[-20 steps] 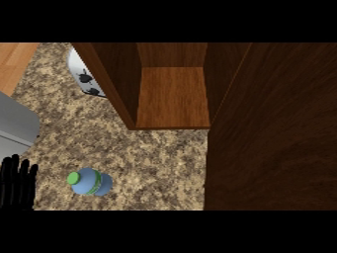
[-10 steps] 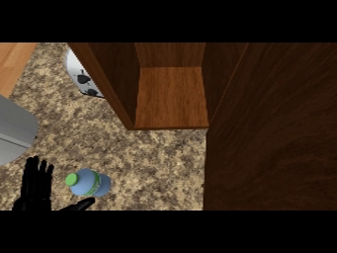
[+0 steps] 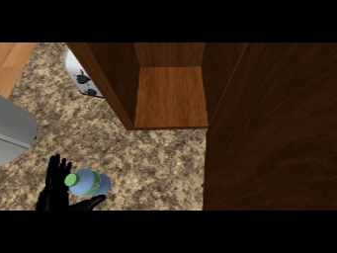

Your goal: Pick up the bottled water, place it into the cabinet and close the cabinet

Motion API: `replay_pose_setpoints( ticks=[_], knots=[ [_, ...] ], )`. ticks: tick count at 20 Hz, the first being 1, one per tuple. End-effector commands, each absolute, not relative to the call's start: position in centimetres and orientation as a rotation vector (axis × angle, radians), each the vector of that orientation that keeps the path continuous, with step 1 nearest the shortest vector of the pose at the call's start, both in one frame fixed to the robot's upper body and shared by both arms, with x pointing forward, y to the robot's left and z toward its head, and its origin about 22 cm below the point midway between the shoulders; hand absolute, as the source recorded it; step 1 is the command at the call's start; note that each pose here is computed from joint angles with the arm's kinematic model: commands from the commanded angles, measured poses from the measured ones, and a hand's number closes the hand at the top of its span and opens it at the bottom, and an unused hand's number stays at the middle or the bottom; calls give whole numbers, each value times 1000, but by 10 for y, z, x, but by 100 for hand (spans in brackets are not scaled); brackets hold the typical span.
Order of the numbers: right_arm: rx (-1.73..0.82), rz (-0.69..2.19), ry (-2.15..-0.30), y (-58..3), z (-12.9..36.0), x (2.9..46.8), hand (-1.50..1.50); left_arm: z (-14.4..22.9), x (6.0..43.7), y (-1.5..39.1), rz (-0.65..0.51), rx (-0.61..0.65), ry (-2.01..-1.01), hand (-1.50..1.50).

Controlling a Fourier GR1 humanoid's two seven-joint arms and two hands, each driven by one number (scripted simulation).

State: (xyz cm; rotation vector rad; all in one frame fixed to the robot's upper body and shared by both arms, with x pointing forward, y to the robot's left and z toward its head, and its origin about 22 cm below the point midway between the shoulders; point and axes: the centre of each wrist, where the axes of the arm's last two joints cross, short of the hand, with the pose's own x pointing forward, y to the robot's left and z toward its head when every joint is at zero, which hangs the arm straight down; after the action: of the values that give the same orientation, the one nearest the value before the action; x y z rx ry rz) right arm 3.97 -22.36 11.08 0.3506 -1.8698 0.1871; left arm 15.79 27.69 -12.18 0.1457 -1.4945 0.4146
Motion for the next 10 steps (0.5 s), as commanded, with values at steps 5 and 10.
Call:
replay_pose_setpoints(
  ticks=[5,10],
  knots=[
    [307,240,-1912,-226,143,32,-150,-162,164,265,448,40,-1545,150],
    [301,223,-1938,-223,155,26,-150,-175,159,275,390,118,-1556,150]
  ],
)
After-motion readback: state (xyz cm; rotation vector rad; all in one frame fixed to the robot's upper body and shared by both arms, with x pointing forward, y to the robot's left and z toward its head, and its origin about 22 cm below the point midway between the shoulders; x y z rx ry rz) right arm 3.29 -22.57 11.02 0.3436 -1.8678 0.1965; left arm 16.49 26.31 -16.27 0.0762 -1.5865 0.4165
